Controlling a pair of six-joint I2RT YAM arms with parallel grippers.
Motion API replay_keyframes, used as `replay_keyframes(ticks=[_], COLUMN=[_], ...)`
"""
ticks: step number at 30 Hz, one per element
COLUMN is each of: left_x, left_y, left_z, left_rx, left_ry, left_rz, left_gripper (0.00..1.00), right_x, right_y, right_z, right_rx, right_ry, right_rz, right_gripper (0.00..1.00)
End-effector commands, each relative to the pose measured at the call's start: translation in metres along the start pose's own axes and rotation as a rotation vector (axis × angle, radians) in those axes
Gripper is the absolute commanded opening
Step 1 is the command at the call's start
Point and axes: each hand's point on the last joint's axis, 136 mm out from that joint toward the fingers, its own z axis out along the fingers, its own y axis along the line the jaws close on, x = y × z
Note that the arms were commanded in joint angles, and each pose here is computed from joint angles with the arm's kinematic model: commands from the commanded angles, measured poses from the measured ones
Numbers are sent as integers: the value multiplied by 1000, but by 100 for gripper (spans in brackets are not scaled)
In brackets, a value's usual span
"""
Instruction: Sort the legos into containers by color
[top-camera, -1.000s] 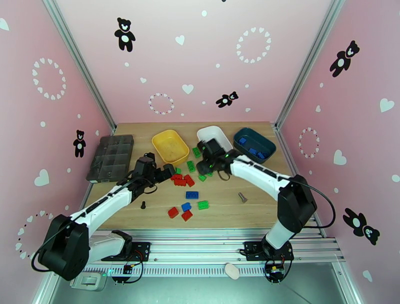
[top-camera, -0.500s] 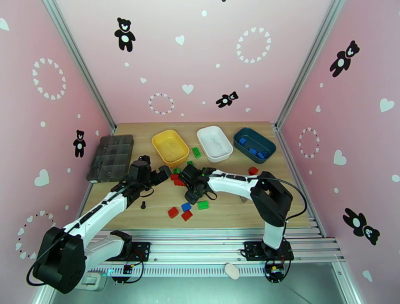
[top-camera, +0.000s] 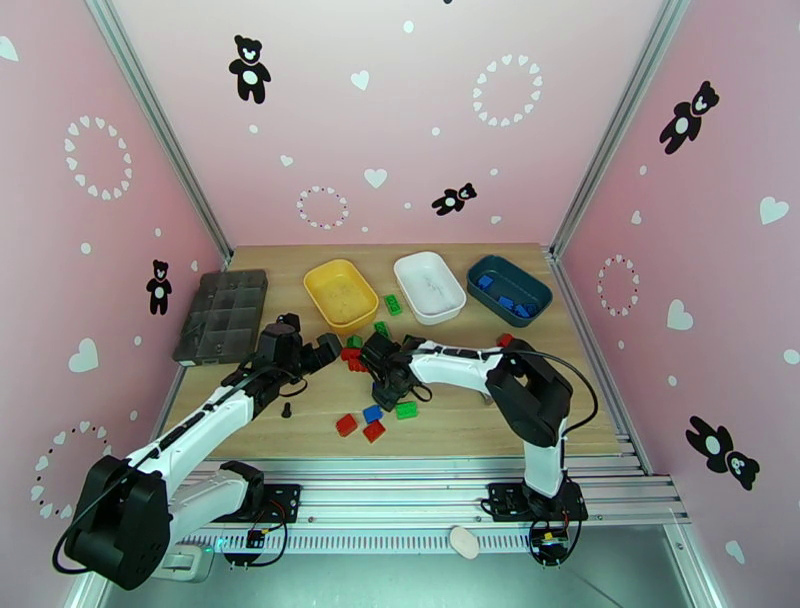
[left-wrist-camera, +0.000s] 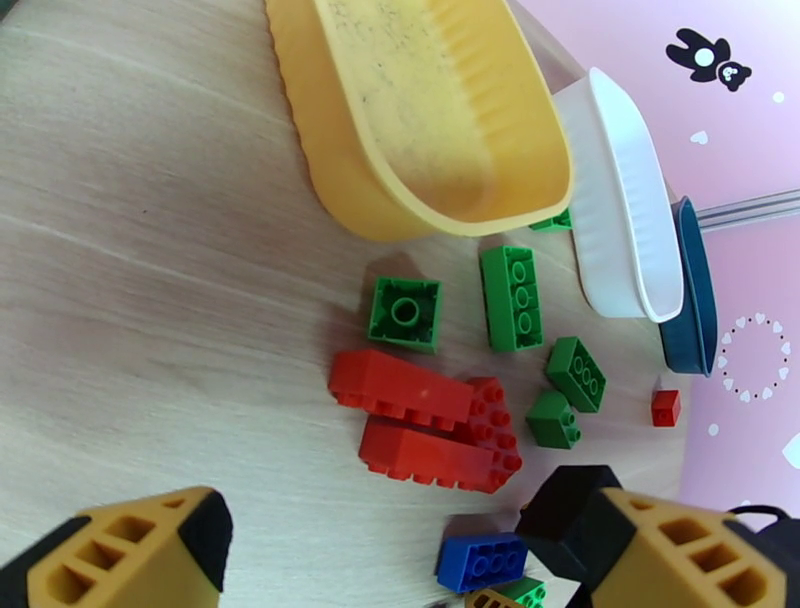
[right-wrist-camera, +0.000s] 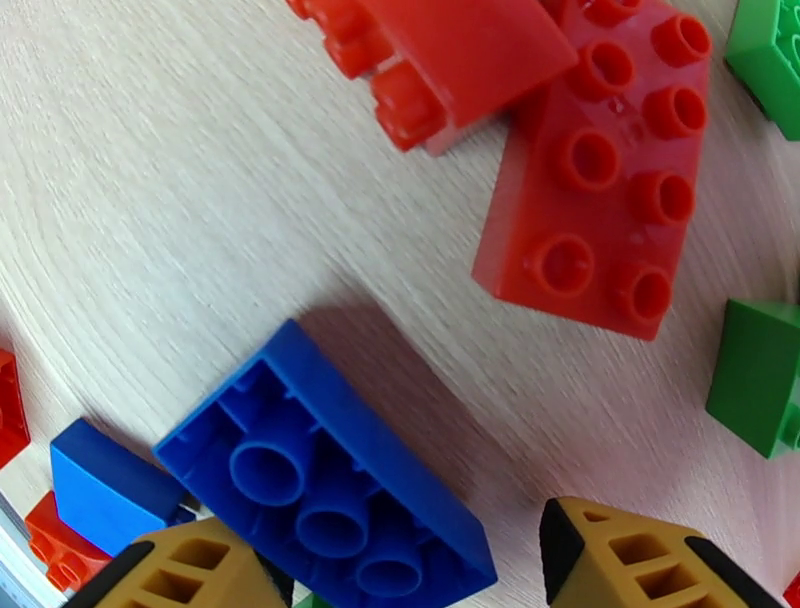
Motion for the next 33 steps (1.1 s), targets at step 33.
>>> replay_keyframes(ticks=[33], left_x=[31], left_y=[-100], left_z=[45], left_rx=[249], left_ry=[149], left_rz=[48], left_gripper=[99], right_x=[-4], right_y=[-120], right_z=[-101], right_rx=[47], right_ry=[-324], right_rz=[459], right_gripper=[29])
